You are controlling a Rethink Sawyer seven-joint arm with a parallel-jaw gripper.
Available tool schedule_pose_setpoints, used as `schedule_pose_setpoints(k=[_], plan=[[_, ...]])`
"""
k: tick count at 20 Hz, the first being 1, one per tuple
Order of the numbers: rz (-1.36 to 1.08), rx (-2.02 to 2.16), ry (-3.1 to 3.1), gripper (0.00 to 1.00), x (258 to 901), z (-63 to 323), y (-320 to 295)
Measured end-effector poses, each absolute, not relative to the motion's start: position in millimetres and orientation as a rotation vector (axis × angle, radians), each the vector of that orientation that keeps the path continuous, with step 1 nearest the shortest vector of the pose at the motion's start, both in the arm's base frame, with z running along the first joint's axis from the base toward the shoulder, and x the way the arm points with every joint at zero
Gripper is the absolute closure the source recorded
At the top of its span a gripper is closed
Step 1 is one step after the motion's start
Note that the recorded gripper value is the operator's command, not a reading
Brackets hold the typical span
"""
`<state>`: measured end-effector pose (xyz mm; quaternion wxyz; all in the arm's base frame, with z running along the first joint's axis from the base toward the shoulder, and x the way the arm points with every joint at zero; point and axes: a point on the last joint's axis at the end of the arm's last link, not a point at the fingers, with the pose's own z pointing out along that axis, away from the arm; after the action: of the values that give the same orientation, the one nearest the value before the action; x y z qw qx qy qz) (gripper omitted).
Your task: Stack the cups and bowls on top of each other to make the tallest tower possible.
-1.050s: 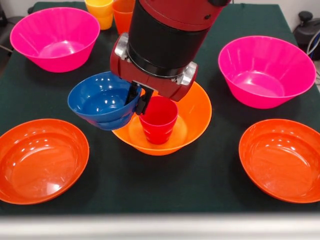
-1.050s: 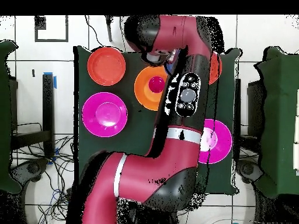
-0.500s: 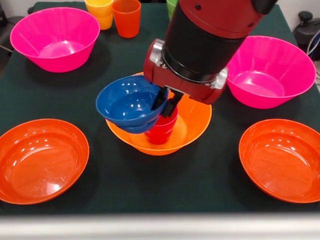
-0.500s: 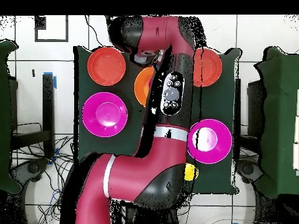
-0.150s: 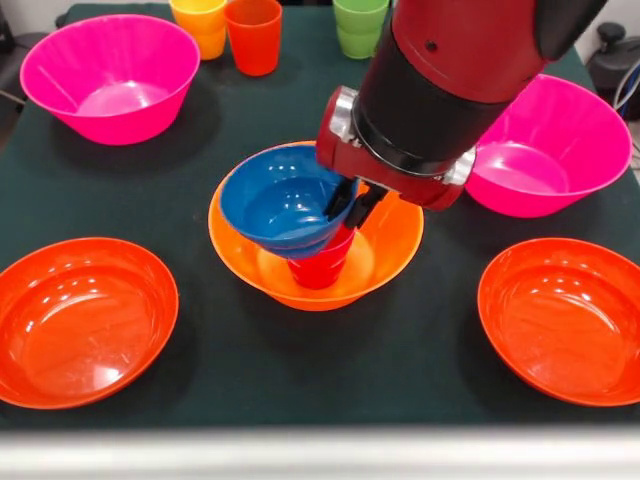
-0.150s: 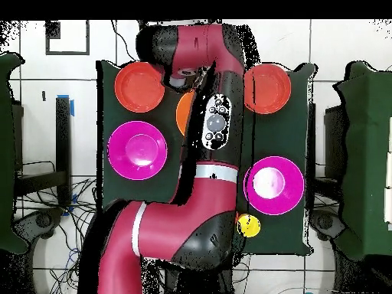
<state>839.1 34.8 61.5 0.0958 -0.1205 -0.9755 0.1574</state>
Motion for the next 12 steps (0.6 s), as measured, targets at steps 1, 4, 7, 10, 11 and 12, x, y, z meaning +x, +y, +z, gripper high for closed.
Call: schedule_pose_setpoints(k=[1, 4, 7, 10, 11, 12], plan=[[0.469, -0.355, -2.875, 1.00, 837, 59, 35], [0.475, -0.355, -2.842, 1.00, 832, 53, 35], [0.484, -0.352, -2.814, 1.00, 826, 45, 34], [0.496, -0.350, -2.803, 1.00, 824, 40, 32], [0.497, -0.350, -2.802, 1.00, 824, 39, 32], [0.499, -0.350, -2.801, 1.00, 823, 39, 32]])
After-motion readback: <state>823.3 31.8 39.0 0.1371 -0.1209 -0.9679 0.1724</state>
